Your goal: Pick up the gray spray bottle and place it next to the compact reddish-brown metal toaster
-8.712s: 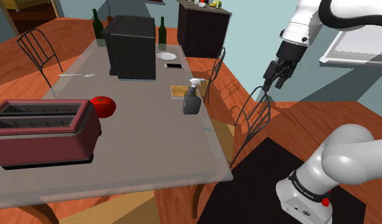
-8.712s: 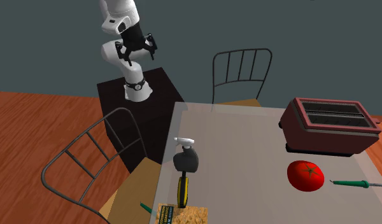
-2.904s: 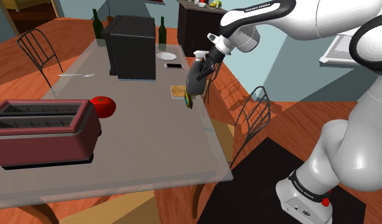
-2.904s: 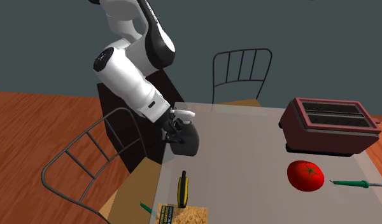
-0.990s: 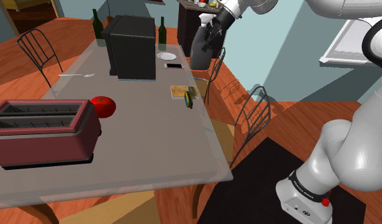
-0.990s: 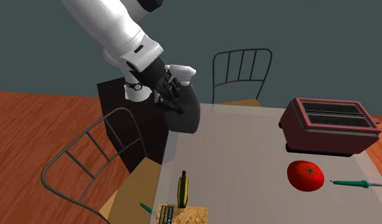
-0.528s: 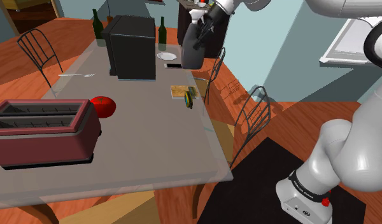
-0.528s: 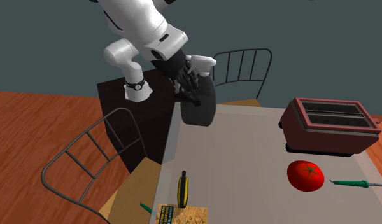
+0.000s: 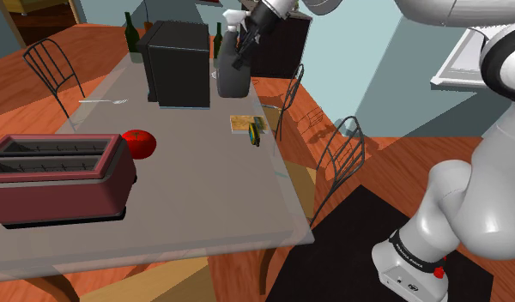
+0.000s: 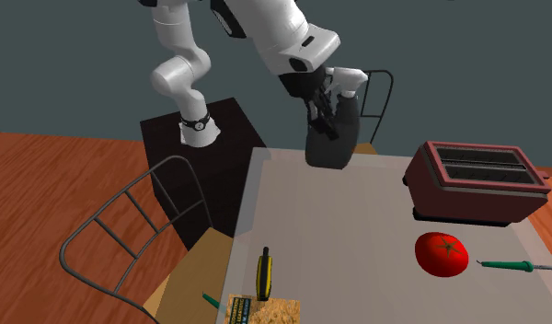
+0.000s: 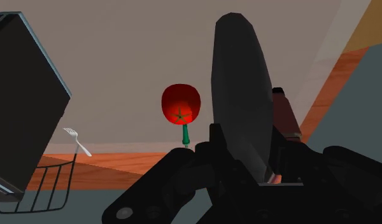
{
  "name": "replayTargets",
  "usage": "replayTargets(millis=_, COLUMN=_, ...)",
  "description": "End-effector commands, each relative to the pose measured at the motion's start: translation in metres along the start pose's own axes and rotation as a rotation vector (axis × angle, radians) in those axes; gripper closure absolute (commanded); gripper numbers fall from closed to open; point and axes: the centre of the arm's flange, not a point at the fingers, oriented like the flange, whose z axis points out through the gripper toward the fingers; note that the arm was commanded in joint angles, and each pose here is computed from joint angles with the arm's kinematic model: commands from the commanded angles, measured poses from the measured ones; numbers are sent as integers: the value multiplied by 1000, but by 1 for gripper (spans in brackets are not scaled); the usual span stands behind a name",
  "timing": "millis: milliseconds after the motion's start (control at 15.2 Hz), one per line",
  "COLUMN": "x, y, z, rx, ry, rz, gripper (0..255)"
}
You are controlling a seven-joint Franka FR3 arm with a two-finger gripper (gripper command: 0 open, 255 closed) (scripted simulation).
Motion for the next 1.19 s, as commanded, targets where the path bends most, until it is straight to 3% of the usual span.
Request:
replayTargets(millis=0, x=21, y=-14, z=11, rx=-1, ry=1, rz=1, gripper=255)
replayTargets(millis=1122, x=192, y=-118, z=113, rx=-1, ry=1, rz=1, gripper=255)
